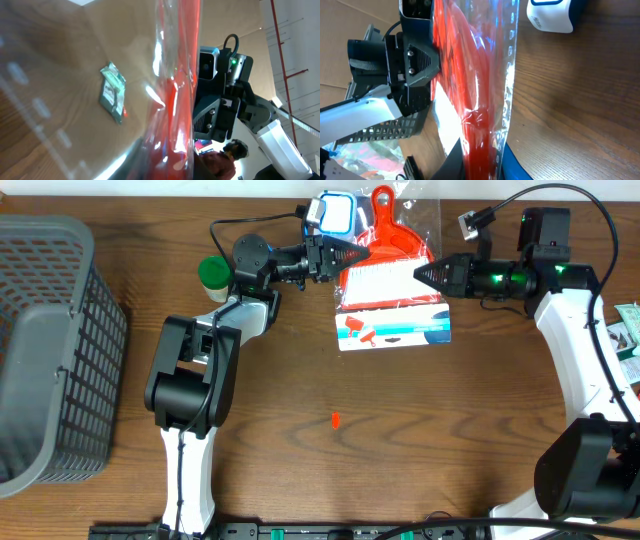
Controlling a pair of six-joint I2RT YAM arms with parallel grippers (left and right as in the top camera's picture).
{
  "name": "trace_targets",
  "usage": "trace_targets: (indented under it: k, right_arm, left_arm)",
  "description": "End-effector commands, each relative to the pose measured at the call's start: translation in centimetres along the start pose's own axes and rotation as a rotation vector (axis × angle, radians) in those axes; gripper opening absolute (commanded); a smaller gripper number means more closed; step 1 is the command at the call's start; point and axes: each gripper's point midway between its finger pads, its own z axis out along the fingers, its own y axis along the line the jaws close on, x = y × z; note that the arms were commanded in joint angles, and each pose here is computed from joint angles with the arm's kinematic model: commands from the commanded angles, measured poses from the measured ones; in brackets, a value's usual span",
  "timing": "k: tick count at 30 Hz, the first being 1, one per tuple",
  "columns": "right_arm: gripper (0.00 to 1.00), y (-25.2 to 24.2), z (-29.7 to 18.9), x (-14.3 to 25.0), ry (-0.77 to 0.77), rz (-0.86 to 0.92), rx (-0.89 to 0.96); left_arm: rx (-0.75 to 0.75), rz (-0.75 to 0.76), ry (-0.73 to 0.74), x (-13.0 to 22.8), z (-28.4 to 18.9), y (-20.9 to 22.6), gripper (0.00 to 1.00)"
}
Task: Scan the item barcode
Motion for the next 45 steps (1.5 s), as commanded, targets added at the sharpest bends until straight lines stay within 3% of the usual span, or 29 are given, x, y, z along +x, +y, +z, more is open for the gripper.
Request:
trace_targets:
  k: [1, 3, 8, 10, 11, 15, 22, 27, 45]
  right_arm:
    - [0.04, 0.2, 0.3, 0.1, 0.007, -0.019, -0.015]
    - [0.03, 0.2, 0.2, 0.1, 0.006, -0.017, -0.014]
    - [0.01, -0.5, -0.5, -0.3, -0.012, -0.006, -0.002]
    - [0.01, -0.9, -1.0, -0.5, -0.023, 0.002, 0.005]
    - [0.01, -1.1, -1.2, -0.6, -0.028, 0.006, 0.009]
    - [0.01, -1.8, -1.9, -0.9, -0.045, 0.016, 0.020]
    - [0.01, -3.2, -3.6, -1.5, -0.084, 0.038, 0.047]
    - [0.01, -6.9, -6.2, -2.2, -0.140, 0.083, 0.184]
    - [0.01, -20.7, -23.5, 1.4, -0.365, 0.404, 0.691]
  left_arm:
    - [0.012, 0.035, -0.002, -0.9, 0.0, -0.9, 0.13]
    - [0.012, 0.035, -0.002, -0.9, 0.0, -0.9, 0.17]
    - [0.012, 0.035, -0.002, -0.9, 0.0, -0.9, 0.40]
    - [0.012, 0.035, -0.002, -0.9, 0.0, -0.9, 0.52]
    - [0.012, 0.035, -0.002, -0.9, 0.0, -0.9, 0.63]
    - [0.012, 0.035, -0.002, -0.9, 0.0, -0.9, 0.75]
    - [0.012, 0.035, -0.002, -0.9, 0.0, -0.9, 0.78]
    - [0.012, 0.035, 0.002, -0.8, 0.0, -0.9, 0.78]
    - [0.040, 0.014, 0.061, 1.1, 2.7, -1.3, 0.79]
